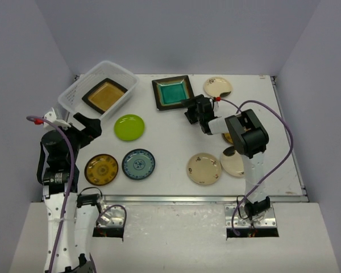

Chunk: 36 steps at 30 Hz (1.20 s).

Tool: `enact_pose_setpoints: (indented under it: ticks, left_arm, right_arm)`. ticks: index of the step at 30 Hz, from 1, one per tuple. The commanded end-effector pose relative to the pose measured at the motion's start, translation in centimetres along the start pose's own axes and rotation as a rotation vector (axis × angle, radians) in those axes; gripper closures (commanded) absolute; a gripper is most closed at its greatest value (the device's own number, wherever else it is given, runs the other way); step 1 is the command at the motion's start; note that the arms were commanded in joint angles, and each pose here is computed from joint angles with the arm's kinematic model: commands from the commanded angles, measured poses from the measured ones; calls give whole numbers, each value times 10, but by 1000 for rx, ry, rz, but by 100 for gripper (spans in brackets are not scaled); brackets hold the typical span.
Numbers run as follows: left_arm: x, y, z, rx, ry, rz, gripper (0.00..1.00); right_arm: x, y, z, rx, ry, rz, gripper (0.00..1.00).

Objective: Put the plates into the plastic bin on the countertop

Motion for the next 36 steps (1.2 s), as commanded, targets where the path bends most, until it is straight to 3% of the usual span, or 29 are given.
enact_pose_setpoints:
  ticks: [1,5,10,13,19,25,31,36]
  left_arm:
    - [3,4,7,-6,-26,33,0]
    - [4,3,8,1,-28,35,0]
    - [4,-2,6,25,-40,38,0]
    - [6,-4,6,37,-34,39,0]
    - [9,-7,7,51,-24,44,0]
    - [27,-24,18,141,73,67,0]
    - [50,-53,33,320,235,52,0]
    - [54,-72,43,416,276,6,0]
  right_arm:
    - [-12,-70,26,209,-117,91,31]
    - [-9,-88,37,207,-108,142,56]
    - [-9,-88,44,211,-114,95,73]
    - [-10,-85,43,194,-112,92,99]
    - [-6,-42,26,50,-62,49,100]
    - [-3,30,-45,-161,73,-95,100]
    - [3,65,-107,-335,345,-140,100]
    - [3,74,-147,-409,511,-171,100]
Point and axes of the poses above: each gripper's point midway between its finger pads, its own z axis out along the fingers, its own y axis along the line the jaws close on, x = y × z, the point moved 1 cm from there along -z, back along the fingers, and after that the axes turned 13 degrees about z, right-handed, at the moved point
